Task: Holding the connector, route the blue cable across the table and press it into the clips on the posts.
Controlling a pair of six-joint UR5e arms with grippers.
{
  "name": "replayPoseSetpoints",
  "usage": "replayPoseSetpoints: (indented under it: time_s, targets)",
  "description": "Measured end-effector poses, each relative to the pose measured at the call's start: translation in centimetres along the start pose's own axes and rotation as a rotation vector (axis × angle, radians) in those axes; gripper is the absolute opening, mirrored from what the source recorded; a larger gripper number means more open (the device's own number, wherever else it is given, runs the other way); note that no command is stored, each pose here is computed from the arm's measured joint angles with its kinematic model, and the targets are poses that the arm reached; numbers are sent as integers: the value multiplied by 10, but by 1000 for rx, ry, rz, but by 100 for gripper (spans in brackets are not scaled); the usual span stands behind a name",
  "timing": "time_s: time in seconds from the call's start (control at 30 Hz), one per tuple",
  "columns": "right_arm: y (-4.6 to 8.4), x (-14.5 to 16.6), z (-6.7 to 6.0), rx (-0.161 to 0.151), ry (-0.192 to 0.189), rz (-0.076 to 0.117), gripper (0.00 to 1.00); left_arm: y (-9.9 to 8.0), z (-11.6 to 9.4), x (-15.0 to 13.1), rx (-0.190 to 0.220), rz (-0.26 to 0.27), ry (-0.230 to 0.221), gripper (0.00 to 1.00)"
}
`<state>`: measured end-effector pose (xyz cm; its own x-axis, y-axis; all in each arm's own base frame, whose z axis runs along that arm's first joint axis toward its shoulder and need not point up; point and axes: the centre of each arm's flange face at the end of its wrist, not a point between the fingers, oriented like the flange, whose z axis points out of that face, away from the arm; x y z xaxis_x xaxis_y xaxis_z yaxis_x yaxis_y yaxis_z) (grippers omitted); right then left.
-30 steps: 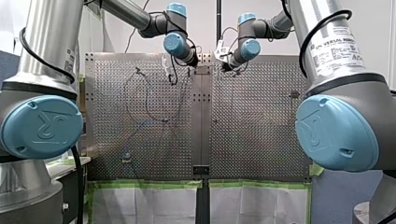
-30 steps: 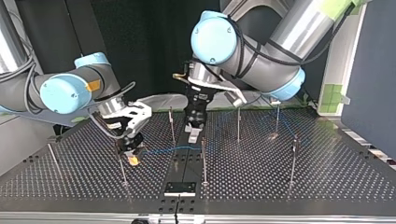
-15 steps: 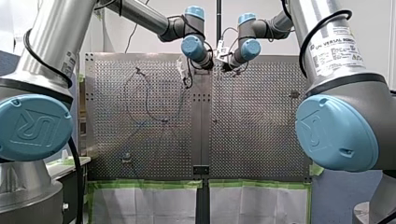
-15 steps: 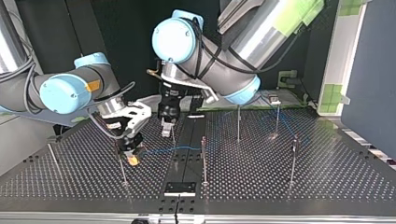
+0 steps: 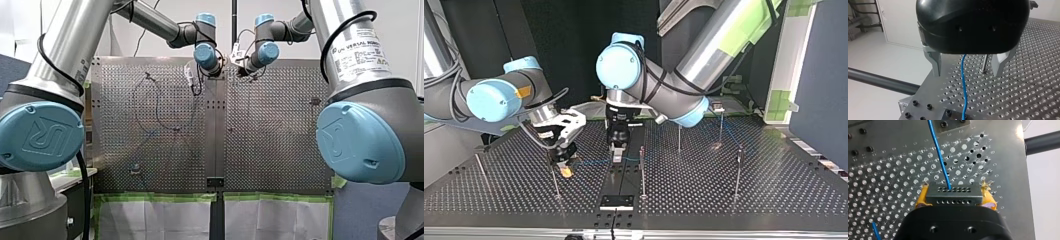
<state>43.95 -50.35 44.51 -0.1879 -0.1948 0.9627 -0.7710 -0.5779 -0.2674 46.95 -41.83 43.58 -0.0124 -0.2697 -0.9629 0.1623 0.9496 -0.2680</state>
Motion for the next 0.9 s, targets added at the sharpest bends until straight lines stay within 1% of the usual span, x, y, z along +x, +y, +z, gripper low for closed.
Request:
replayPoseSetpoints:
  time_s: [0.13, 0.23, 0.37, 0.47, 0.6, 0.77, 0.9]
  targets:
    - [0, 0, 0, 0, 0, 0, 0, -2, 7, 1, 18, -6, -8, 100]
    - [0, 0, 0, 0, 0, 0, 0, -6, 13, 6, 23, -2, 2, 100]
    - [0, 0, 0, 0, 0, 0, 0, -7, 24, 14, 5, 7, 17, 100]
    - [0, 0, 0, 1, -1, 0, 0, -5, 34, 17, -8, 8, 18, 100]
    - [0, 0, 0, 0, 0, 0, 0, -6, 43, 8, -11, 1, 0, 100]
    - [0, 0, 0, 0, 0, 0, 0, -13, 51, -7, -1, -14, -34, 100]
    - [0, 0, 0, 0, 0, 0, 0, -17, 58, -3, -2, -8, -26, 100]
